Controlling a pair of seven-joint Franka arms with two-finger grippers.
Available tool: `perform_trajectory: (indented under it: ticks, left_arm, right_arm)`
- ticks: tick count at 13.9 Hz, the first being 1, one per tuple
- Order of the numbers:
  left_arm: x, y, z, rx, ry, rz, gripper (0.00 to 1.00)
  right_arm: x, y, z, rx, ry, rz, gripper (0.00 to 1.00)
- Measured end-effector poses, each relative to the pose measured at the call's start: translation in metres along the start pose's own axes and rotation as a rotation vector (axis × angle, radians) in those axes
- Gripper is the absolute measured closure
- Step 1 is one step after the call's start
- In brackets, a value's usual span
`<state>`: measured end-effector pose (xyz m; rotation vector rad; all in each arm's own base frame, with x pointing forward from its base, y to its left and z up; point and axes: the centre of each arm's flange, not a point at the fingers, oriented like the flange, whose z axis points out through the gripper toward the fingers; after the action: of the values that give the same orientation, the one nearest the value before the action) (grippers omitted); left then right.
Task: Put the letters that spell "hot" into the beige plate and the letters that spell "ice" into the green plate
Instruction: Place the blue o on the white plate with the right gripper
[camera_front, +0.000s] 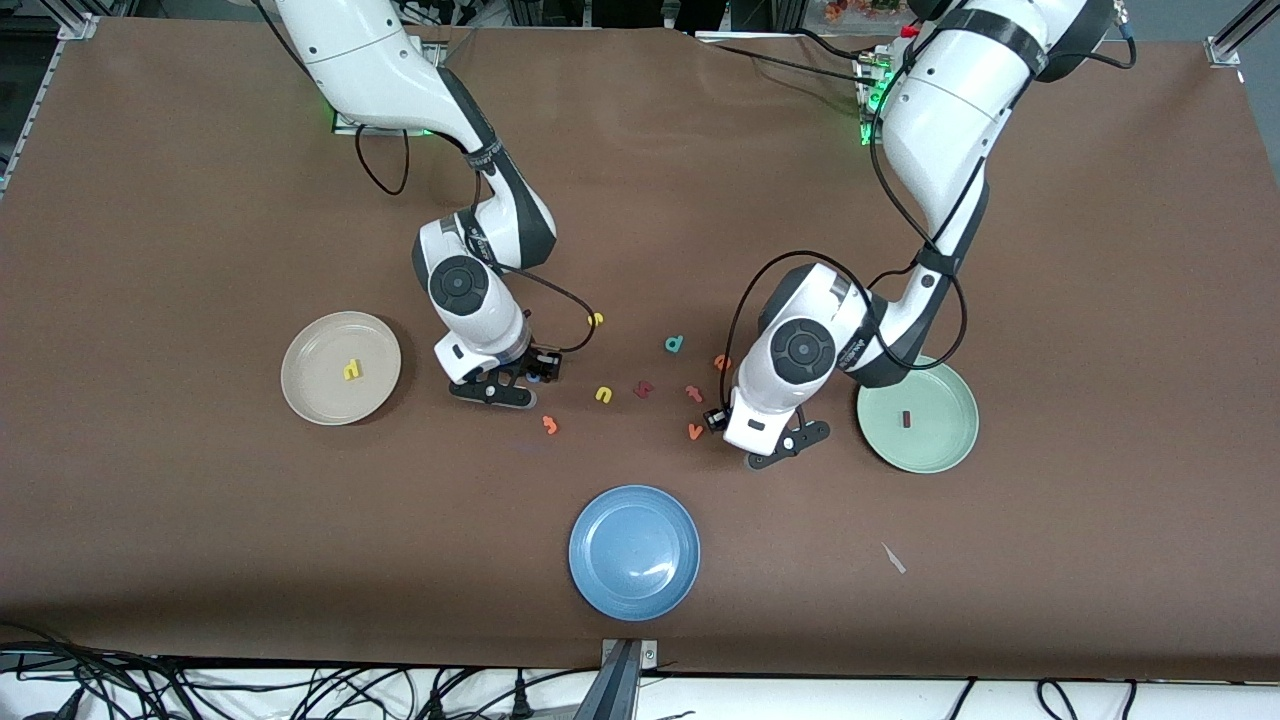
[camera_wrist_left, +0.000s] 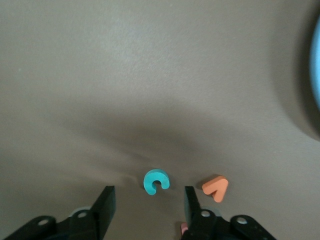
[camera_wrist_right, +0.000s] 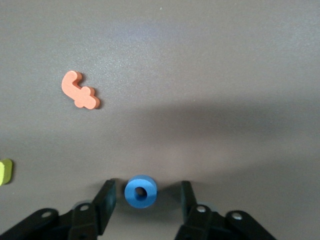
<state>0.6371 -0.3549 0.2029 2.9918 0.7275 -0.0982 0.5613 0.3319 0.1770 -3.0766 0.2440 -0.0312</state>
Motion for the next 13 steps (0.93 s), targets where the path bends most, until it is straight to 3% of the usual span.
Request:
perform_trajectory:
  ticks: [1,2,4,6,10,13]
  left_arm:
    - [-0.003,0.001,0.006,0.006,-0.004,-0.008,0.41]
    - [-0.006,0.002,0.010,0.010,-0.007,-0.013,0.40]
    - [-0.009,0.003,0.016,0.016,-0.011,-0.017,0.39]
    - [-0.009,0.003,0.019,0.014,-0.011,-0.018,0.40]
    - [-0.008,0.003,0.021,0.013,-0.010,-0.019,0.41]
    - [-0.008,0.003,0.023,0.007,-0.007,-0.021,0.40]
  right_arm:
    - [0.001,0.000,-0.001,0.000,0.002,0.001,0.52]
    - [0.001,0.000,-0.001,0.000,0.002,0.001,0.52]
    - [0.002,0.000,-0.002,0.001,0.004,0.003,0.67]
    - [0.002,0.000,-0.002,0.001,0.004,0.006,0.72]
    - [0.003,-0.001,-0.003,0.000,0.002,0.014,0.72]
    - [0.025,0.007,-0.028,-0.071,-0.067,0.002,0.72]
